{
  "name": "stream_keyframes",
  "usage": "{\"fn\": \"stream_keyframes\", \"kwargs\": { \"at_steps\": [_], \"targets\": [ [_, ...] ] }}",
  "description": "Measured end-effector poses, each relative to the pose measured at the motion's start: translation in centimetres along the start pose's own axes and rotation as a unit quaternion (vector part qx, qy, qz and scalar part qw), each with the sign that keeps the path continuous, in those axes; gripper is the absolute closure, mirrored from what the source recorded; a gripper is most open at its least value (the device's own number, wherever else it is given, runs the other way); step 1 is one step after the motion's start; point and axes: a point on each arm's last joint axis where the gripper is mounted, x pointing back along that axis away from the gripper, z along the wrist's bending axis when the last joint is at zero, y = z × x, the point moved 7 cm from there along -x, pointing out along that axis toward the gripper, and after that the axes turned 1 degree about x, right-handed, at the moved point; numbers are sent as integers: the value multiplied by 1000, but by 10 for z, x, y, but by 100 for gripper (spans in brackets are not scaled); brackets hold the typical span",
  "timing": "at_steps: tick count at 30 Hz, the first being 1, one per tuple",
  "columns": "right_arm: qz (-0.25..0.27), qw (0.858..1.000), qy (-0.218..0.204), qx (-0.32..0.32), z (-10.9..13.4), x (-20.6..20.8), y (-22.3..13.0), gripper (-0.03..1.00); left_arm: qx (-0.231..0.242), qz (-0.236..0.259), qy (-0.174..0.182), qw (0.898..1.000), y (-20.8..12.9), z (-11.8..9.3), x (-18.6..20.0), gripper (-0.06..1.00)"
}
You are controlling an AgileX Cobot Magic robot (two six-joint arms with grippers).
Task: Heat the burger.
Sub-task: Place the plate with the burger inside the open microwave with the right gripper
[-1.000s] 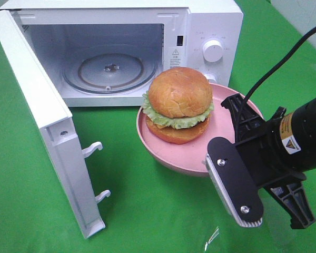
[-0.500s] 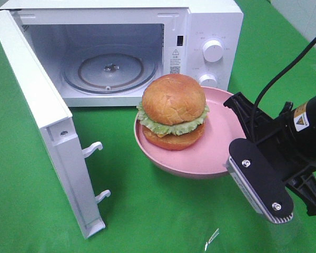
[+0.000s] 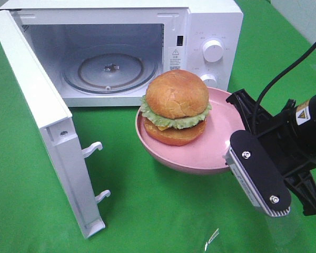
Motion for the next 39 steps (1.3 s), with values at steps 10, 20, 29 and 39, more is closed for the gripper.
{"fn": "stream_keyframes", "kwargs": {
  "at_steps": [10,20,29,39],
  "targets": [
    [-9,1000,-8,3,-9,-11,9,91,0,0,0,1000,0,0,0,-3],
    [-20,1000,-9,13,-31,-25,23,91,0,0,0,1000,0,0,0,-3],
    [-32,999,-7,5,-51,-45,39,90,0,0,0,1000,0,0,0,-3],
    [-41,999,-9,-22,-78,-68,54,90,0,0,0,1000,0,0,0,-3]
  ]
}}
